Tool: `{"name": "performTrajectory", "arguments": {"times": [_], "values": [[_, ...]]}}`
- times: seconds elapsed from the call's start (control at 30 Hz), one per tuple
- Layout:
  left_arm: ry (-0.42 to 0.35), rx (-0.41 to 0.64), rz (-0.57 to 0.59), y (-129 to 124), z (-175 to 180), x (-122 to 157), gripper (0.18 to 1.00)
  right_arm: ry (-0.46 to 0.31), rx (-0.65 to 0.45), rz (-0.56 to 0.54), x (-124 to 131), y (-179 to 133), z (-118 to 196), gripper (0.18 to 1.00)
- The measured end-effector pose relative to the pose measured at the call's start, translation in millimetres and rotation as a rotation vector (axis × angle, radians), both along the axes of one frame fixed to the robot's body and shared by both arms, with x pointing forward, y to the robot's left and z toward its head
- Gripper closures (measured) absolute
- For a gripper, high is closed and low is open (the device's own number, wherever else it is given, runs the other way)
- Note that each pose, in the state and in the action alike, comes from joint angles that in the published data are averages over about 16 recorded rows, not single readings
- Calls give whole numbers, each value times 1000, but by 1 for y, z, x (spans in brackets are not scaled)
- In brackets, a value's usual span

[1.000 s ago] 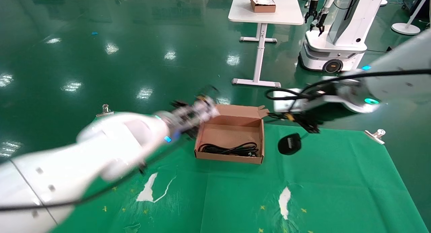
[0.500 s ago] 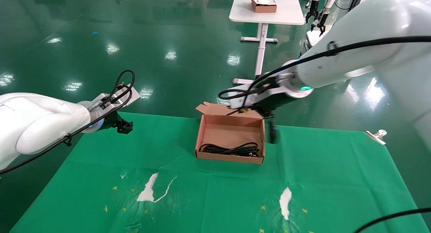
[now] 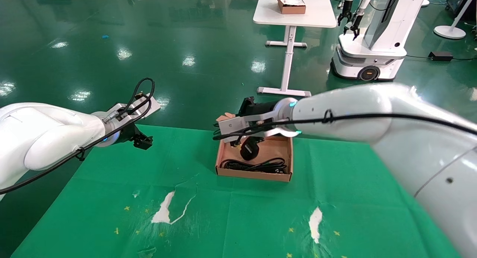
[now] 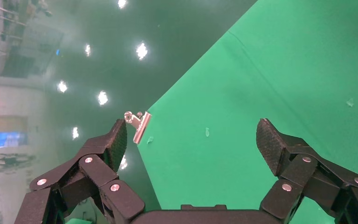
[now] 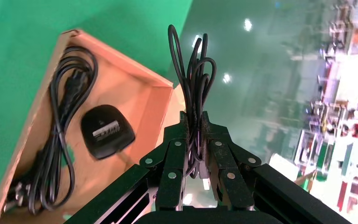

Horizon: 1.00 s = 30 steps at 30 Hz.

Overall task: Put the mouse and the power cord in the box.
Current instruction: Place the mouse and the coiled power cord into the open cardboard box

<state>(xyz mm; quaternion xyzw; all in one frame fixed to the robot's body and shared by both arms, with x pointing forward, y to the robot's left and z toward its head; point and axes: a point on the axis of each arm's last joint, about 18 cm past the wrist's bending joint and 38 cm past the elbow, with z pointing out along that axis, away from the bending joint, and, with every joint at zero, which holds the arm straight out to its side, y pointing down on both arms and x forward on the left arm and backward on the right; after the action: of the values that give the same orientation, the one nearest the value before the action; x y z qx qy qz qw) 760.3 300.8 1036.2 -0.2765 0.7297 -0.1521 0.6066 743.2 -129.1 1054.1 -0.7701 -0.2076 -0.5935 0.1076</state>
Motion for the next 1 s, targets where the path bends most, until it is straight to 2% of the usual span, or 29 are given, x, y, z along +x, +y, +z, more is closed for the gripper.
{"name": "performTrajectory", "arguments": {"times": [0.27,0.5,0.7,1.0], "values": [[1,-2,2,1,0,0,186,0,72,-28,11,-5,-16,954],[1,-3,1,1,0,0,184,2,77,-30,12,-6,-17,927],[1,-2,0,0,0,0,184,-1,63,-24,10,-5,-15,864],[0,0,-1,0,0,0,184,23,81,-13,7,-7,-18,695]]}}
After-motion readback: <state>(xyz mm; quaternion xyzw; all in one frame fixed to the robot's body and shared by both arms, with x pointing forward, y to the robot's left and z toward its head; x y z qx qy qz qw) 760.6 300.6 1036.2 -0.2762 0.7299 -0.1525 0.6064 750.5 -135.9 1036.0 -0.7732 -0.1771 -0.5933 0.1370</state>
